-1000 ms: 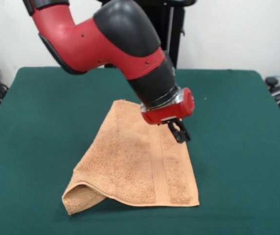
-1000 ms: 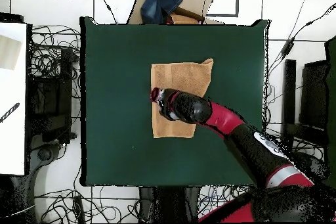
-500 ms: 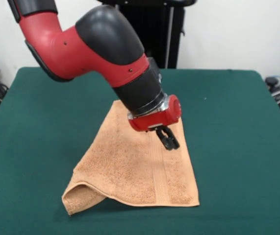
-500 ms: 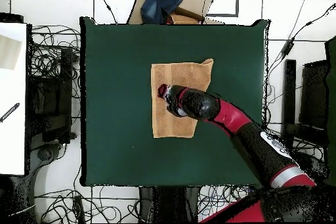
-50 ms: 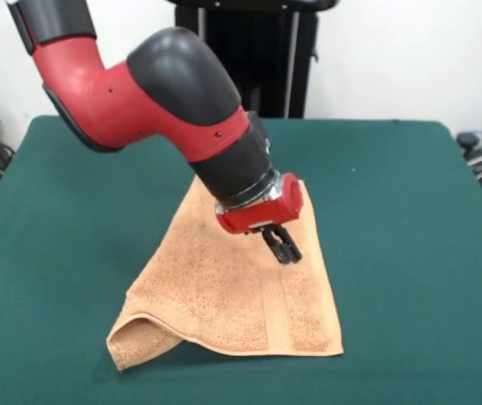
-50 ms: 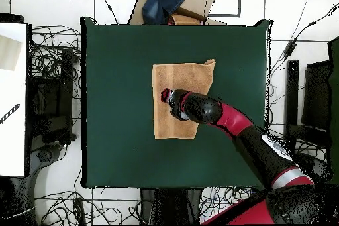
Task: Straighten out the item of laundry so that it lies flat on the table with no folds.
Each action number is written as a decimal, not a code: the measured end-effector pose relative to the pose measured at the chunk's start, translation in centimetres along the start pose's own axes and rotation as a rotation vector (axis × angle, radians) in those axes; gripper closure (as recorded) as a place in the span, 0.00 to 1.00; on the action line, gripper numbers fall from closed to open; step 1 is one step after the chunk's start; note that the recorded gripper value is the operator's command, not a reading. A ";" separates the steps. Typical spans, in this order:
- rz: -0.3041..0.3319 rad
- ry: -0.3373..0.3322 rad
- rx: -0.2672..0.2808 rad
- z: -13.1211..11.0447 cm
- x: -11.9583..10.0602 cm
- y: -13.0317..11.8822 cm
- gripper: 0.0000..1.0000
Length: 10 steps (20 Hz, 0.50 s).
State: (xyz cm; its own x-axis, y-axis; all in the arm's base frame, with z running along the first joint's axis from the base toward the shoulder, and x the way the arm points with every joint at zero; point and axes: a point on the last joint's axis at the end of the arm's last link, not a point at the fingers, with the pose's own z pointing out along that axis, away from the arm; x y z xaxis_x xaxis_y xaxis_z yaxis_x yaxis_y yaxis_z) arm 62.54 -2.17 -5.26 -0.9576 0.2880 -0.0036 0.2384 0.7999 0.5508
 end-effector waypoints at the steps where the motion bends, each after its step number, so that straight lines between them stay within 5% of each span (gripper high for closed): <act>1: 0.000 0.002 -0.002 0.2 0.1 -0.1 1.00; 10: -0.017 0.011 -0.033 1.9 1.2 -0.2 1.00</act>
State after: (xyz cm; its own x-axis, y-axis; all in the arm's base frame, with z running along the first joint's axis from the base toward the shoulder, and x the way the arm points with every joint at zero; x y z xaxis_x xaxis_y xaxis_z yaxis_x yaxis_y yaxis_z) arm 61.66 -0.99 -6.95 -0.9634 0.2682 -0.0043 0.2165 0.7870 0.5778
